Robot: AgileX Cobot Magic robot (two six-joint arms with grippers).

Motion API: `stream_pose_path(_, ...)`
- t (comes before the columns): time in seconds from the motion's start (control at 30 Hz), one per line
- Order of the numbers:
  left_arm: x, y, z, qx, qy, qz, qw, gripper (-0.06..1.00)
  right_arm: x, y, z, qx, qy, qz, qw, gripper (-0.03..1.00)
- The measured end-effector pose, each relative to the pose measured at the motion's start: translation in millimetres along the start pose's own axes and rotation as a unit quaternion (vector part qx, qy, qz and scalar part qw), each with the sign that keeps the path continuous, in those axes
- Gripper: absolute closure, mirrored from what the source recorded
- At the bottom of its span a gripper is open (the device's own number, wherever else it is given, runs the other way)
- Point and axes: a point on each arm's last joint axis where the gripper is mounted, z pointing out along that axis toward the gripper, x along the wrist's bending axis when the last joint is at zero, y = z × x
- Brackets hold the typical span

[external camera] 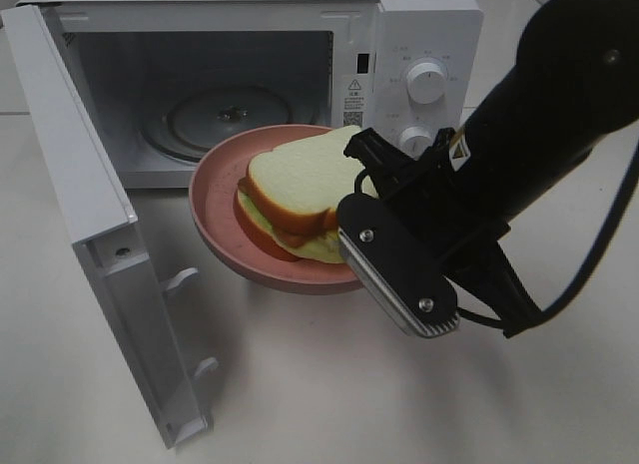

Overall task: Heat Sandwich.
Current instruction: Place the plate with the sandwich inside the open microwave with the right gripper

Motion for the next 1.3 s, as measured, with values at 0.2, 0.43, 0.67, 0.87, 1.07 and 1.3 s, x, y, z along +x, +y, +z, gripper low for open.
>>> stream_pose_path(0.2, 0, 0, 0, 0.000, 0.000, 0.000, 1.000, -0.04, -15, 1, 7, 0.000, -0.002, -0.005, 1.000, 0.93)
stream_pose_path(0.43, 0, 0, 0, 0.000, 0.000, 0.000, 1.000, -0.04, -32, 1, 13, 0.000, -0.008, -0.017, 1.000, 0.93)
stream_pose_path(0.67, 0, 0, 0, 0.000, 0.000, 0.000, 1.000, -0.04, -52, 0, 19, 0.000, -0.019, -0.022, 1.000, 0.93)
stream_pose_path(0.87, 0, 0, 0, 0.000, 0.000, 0.000, 1.000, -0.04, -68, 2, 25, -0.008, -0.025, -0.026, 0.999, 0.93)
stream_pose_path(1.07, 0, 0, 0, 0.000, 0.000, 0.000, 1.000, -0.04, -84, 2, 36, -0.009, -0.021, -0.032, 0.999, 0.93)
stream_pose_path(1.3, 0, 0, 0, 0.000, 0.000, 0.000, 1.000, -0.04, -101, 2, 44, -0.011, -0.017, -0.031, 0.999, 0.93)
